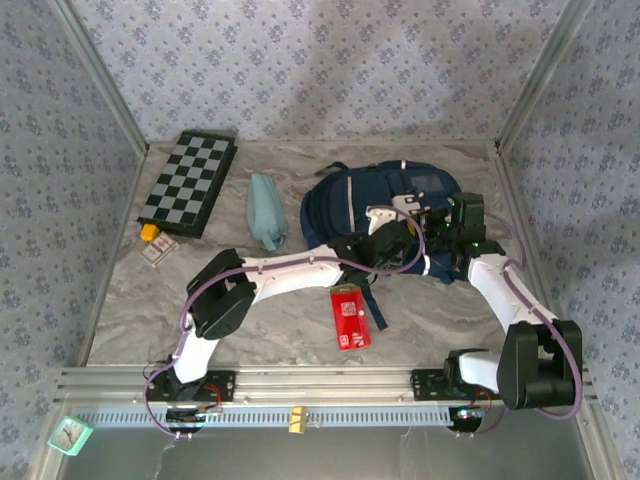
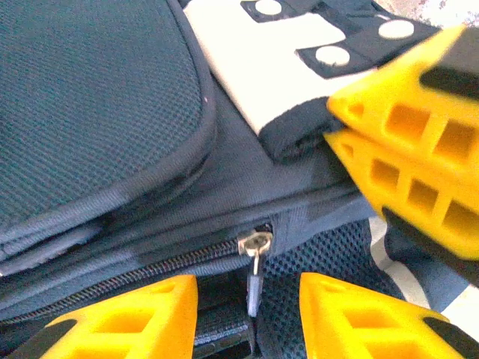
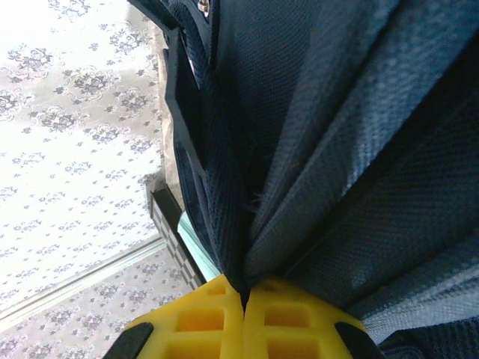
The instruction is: Pack the student bag
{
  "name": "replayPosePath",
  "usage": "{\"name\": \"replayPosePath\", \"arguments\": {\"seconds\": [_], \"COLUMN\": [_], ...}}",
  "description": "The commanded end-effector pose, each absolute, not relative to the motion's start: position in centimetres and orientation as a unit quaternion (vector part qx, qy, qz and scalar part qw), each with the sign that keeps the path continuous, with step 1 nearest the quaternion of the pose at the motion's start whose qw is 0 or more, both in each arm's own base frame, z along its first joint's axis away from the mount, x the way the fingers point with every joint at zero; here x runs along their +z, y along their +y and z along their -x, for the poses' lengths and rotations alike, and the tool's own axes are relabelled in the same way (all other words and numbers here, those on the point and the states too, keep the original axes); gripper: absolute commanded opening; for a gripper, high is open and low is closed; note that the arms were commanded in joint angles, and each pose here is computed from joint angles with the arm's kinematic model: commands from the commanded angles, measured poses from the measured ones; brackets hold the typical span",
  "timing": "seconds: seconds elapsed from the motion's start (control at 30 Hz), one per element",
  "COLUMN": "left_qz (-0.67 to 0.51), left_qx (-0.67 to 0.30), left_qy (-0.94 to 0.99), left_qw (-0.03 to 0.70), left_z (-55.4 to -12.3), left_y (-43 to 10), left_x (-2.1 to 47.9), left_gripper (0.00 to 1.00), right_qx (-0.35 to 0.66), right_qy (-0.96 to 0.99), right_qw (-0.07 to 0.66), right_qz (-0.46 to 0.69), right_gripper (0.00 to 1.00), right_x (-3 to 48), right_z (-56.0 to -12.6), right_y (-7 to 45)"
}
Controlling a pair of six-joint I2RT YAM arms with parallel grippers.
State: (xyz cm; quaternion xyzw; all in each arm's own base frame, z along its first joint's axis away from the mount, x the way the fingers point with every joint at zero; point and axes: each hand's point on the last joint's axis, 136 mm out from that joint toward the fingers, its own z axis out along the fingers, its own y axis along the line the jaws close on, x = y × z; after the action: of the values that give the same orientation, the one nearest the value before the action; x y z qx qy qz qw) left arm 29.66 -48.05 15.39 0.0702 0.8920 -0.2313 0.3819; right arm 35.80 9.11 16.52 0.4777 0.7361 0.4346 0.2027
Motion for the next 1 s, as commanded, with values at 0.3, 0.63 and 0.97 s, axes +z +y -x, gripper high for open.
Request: {"name": "replayPosePath", "arguments": {"seconds": [0.3,0.63,0.97], "left_qz": [-0.044,-0.025,-0.042], "left_qx": [-0.219,-0.193,-0.205], "left_qy": [0.907,0.919,0.911], "left_qw": [0.358,0.344,0.356], "left_z": [-30.1,-30.5,-32.1], "left_y": [-48.9,-48.7,-50.4], "left_x": [13.5,12.1,12.4], "left_gripper": [0.38,0.36,0.24], "right_qx": [0.465,0.465,0.462], "right_qy": [0.734,0.734,0.738], "right_qw": [0.215,0.213,0.21], "right_qz": [-0.447,-0.447,-0.445], "right_gripper": [0.0,0.0,0.0], "right_x": [18.9,18.7,18.3], "right_z": [-37.4,-37.5,-37.2], "right_y": [10.0,10.1,10.2]}}
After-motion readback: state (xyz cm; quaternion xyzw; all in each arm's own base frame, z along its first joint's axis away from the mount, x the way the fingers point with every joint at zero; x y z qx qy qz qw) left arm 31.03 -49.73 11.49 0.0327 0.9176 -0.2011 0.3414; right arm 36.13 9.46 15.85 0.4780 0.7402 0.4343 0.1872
